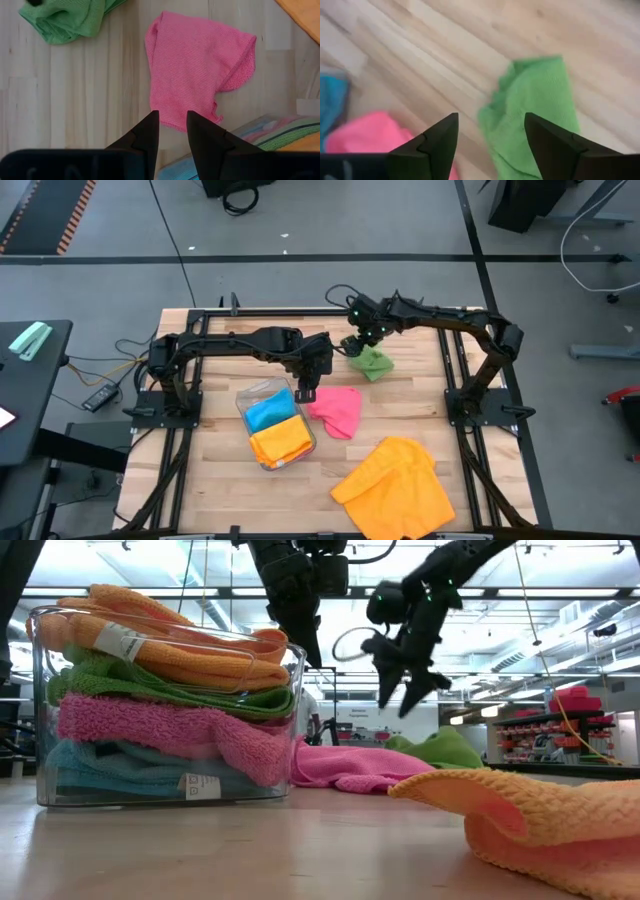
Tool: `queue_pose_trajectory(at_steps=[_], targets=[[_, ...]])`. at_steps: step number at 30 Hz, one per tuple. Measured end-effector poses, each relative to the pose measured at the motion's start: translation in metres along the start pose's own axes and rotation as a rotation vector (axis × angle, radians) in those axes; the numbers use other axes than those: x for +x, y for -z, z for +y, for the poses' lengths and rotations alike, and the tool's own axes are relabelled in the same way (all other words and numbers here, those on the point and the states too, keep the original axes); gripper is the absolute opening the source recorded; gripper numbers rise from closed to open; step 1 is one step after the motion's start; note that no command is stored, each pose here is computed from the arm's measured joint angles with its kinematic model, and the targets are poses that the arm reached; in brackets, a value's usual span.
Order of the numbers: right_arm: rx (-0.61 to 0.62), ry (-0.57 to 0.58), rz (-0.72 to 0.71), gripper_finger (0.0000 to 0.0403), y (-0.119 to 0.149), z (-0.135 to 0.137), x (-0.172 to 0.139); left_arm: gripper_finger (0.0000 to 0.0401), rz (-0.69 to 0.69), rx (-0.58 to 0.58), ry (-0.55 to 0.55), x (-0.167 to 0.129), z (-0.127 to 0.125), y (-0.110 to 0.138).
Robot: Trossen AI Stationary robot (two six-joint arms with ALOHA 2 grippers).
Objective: Fold microfiber towels
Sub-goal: Fold the green towel
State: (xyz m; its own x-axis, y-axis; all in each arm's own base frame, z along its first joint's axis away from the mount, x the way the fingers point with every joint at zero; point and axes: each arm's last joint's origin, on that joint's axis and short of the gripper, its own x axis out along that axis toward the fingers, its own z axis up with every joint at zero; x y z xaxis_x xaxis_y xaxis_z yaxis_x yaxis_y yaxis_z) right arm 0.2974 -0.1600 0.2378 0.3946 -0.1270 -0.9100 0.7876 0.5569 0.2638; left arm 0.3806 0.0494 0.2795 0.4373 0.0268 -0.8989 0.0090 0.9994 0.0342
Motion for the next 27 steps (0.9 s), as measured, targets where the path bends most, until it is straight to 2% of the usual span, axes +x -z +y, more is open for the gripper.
queue_pose_trajectory(at_steps=[3,7,14,18,23,27], targets=[[-0.032,0.036,-0.063,0.0236,-0.011,0.001,-0.011,0.0107,0.002,-0.002,0.0,0.0,0.0,0.0],[-0.018,0.058,-0.062,0.0233,-0.017,-0.016,-0.011,0.0107,0.01,-0.025,0.001,0.0,0.0,0.001],[-0.008,0.141,0.089,0.0227,0.008,-0.047,0.015,0.0107,0.023,-0.033,0.003,0.0,0.0,0.002],[-0.028,0.154,0.135,0.0227,0.021,-0.054,0.023,0.0107,0.024,-0.033,0.003,0.0,0.0,0.002],[-0.092,0.129,0.099,0.0227,0.035,-0.052,0.005,0.0107,0.04,-0.028,0.005,0.0,-0.001,0.004],[-0.044,0.102,0.031,0.0227,0.054,-0.058,-0.006,0.0107,0.04,-0.023,0.004,0.0,0.0,0.004]])
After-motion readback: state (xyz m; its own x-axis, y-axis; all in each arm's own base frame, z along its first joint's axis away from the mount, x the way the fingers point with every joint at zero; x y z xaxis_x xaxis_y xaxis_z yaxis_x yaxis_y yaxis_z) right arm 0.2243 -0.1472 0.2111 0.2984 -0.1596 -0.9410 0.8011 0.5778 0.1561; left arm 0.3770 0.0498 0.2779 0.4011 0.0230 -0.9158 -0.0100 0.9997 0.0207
